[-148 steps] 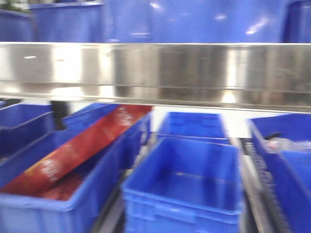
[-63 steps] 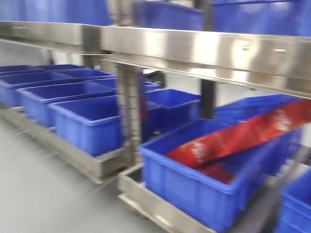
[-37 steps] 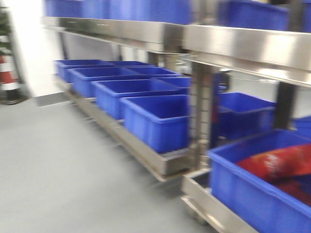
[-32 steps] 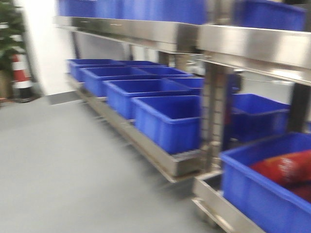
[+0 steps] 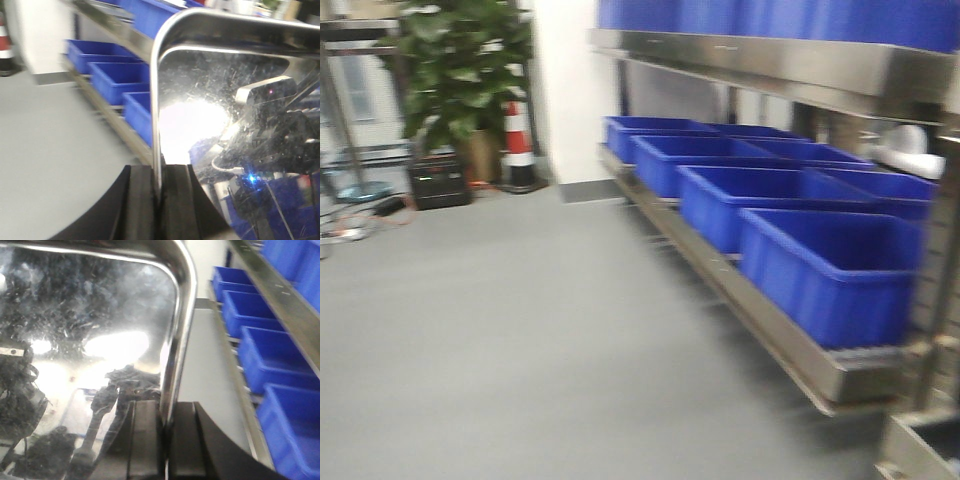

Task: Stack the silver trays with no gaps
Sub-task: 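Drive backward and turn away from the rack holding the tray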

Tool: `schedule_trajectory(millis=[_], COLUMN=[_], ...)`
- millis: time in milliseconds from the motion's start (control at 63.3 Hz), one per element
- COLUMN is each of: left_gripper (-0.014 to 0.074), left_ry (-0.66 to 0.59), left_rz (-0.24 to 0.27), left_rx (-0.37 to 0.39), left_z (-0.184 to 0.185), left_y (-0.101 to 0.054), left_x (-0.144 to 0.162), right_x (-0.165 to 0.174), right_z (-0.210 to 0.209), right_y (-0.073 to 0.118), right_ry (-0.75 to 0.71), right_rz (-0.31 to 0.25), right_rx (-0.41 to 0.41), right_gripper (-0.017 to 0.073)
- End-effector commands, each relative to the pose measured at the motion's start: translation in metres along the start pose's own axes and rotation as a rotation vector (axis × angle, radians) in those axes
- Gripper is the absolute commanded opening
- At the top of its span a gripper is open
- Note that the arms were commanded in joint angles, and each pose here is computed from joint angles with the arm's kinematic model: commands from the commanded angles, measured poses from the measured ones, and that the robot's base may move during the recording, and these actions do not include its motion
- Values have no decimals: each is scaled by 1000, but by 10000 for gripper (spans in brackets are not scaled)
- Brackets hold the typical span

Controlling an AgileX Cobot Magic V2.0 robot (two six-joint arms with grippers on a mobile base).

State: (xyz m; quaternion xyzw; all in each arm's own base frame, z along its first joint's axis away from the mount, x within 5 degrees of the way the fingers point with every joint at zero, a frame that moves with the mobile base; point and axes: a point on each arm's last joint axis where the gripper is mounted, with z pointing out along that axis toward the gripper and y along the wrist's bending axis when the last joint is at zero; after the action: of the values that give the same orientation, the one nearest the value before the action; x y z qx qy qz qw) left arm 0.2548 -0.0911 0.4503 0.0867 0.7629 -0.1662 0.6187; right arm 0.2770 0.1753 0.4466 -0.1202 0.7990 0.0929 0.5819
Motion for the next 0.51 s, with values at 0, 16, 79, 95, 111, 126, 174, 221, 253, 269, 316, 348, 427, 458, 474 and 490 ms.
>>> schedule_trajectory(millis=[0,16,79,95,111,126,174,221,253,269,316,348,427,458,474,490], left_gripper=[-16,-16,-16,-16,-16,-16,-16,-16,-16,-16,-16,-16,-16,-16,-16,-16], left_ry=[-44,-44,-44,-44,-44,-44,-44,-44,-44,-44,-44,-44,-44,-44,-44,-44], left_rz=[-51,-51,-51,-51,-51,-51,-51,-51,-51,-51,-51,-51,-51,-51,-51,-51], left_rx=[44,44,44,44,44,44,44,44,44,44,44,44,44,44,44,44], left_z=[-4,-4,-4,-4,-4,-4,-4,-4,-4,-4,-4,-4,-4,-4,-4,-4], left_y=[-8,-8,-8,-8,-8,-8,-8,-8,-8,-8,-8,-8,-8,-8,-8,-8], left_x=[-6,-6,-6,-6,-6,-6,-6,-6,-6,-6,-6,-6,-6,-6,-6,-6], right_x=[-16,-16,-16,-16,-16,-16,-16,-16,-16,-16,-16,-16,-16,-16,-16,-16], right_z=[-5,-5,-5,-5,-5,-5,-5,-5,-5,-5,-5,-5,-5,-5,-5,-5], right_y=[21,21,21,21,21,21,21,21,21,21,21,21,21,21,21,21], right_ry=[-188,-188,-188,-188,-188,-188,-188,-188,-188,-188,-188,-188,-188,-188,-188,-188], right_rz=[-8,-8,-8,-8,-8,-8,-8,-8,-8,-8,-8,-8,-8,-8,-8,-8], right_rx=[-174,-174,-174,-174,-174,-174,-174,-174,-174,-174,-174,-174,-174,-174,-174,-174], right_gripper=[-57,-57,-57,-57,-57,-57,-57,-57,-57,-57,-57,-57,-57,-57,-57,-57])
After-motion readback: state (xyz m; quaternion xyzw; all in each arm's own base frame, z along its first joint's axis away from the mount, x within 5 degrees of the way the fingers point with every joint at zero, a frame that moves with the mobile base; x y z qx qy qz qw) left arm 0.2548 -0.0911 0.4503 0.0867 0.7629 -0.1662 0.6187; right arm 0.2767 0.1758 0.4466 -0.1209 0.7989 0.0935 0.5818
